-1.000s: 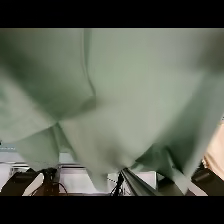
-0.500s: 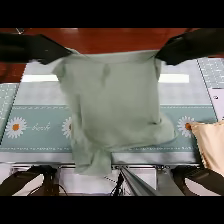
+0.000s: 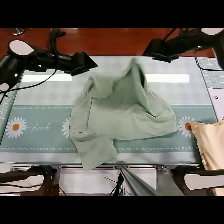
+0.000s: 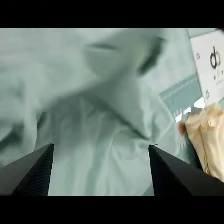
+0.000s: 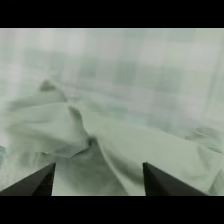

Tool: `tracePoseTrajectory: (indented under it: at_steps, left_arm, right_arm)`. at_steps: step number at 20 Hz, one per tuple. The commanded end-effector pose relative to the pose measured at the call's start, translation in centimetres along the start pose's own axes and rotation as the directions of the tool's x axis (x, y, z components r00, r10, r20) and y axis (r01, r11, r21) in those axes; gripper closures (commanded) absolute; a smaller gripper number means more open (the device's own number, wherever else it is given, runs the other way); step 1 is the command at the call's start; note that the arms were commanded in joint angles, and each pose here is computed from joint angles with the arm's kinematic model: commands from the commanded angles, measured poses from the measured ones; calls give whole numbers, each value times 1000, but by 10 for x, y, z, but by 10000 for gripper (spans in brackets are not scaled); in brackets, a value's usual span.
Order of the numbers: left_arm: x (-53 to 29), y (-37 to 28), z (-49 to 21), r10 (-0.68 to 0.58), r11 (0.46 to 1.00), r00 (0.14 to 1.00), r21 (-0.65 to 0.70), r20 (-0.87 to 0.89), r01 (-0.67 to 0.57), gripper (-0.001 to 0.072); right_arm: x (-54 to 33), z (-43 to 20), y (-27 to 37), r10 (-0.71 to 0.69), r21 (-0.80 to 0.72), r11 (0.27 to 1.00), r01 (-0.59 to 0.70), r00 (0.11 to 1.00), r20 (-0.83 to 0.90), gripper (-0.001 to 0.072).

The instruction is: Fold the shirts.

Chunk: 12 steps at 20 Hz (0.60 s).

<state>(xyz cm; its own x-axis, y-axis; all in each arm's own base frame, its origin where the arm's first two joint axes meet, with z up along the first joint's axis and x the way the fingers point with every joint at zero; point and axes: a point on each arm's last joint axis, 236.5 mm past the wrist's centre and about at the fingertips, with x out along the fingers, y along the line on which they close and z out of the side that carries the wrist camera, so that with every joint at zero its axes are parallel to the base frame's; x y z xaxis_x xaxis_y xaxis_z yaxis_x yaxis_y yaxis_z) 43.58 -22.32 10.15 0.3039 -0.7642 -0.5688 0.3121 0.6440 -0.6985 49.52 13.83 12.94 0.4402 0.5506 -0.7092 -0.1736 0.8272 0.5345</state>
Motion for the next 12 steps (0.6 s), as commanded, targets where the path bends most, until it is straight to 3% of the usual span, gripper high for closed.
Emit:
tracePoseTrajectory:
  at_steps: [1, 3, 5, 10, 12]
  left_arm:
    - [-28, 42, -46, 69, 997, 972, -23, -226, -76, 5]
    - [-78, 100, -96, 211, 956, 884, -100, -417, -276, 6]
    - [-110, 130, -132, 228, 914, 858, -202, -460, -351, 6]
    - [-110, 163, -235, 190, 847, 895, -393, -403, -357, 6]
    - [-97, 153, -261, 125, 839, 921, -456, -368, -296, 6]
  right_arm:
    - [-42, -18, -56, 2, 99, 995, 8, 996, -94, 79]
    - [-93, -66, -117, -173, 100, 974, 204, 951, -258, 79]
    - [-135, -90, -158, -293, 211, 915, 343, 926, -236, 80]
    - [-132, -182, -194, -348, 437, 823, 364, 930, -119, 89]
    - [-109, -224, -187, -323, 488, 809, 328, 941, -98, 89]
